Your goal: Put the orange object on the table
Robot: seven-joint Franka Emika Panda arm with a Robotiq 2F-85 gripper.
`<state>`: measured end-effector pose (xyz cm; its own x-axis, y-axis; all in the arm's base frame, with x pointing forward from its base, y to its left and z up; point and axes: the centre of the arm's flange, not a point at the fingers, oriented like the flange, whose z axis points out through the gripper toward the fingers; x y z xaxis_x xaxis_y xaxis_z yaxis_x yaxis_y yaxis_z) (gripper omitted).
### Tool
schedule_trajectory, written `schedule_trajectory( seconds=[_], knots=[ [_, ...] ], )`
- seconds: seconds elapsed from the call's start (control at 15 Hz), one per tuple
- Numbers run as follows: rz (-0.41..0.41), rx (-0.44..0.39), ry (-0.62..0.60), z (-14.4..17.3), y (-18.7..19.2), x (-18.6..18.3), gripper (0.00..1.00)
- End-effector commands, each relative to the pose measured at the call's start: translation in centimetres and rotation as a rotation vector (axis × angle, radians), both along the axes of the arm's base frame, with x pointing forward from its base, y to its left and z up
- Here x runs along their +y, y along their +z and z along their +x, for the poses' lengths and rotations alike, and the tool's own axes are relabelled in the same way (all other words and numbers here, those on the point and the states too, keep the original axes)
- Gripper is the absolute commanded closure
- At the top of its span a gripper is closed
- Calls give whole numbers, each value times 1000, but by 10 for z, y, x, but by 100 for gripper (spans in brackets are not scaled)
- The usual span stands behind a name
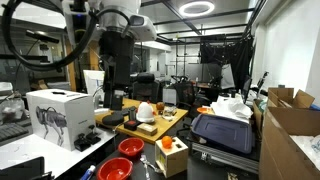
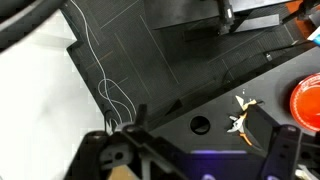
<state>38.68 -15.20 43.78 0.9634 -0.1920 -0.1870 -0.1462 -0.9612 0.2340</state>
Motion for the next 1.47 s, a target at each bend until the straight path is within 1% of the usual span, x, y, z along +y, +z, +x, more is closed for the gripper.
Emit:
schedule_trajectory(
  seconds=[0.0, 0.2, 0.67, 0.87, 0.93, 1.07, 1.2, 1.4],
  knots=[
    [83, -9, 1, 26, -9, 31, 0],
    [184, -14, 14, 49, -17, 75, 0],
    [390, -28, 20, 103, -31, 160, 0],
    [461, -24, 38, 125, -36, 193, 0],
    [479, -23, 42, 132, -38, 203, 0],
    [489, -34, 47, 151, -44, 222, 0],
    [483, -59, 57, 171, -53, 238, 0],
    [477, -97, 76, 211, -71, 259, 0]
  ],
)
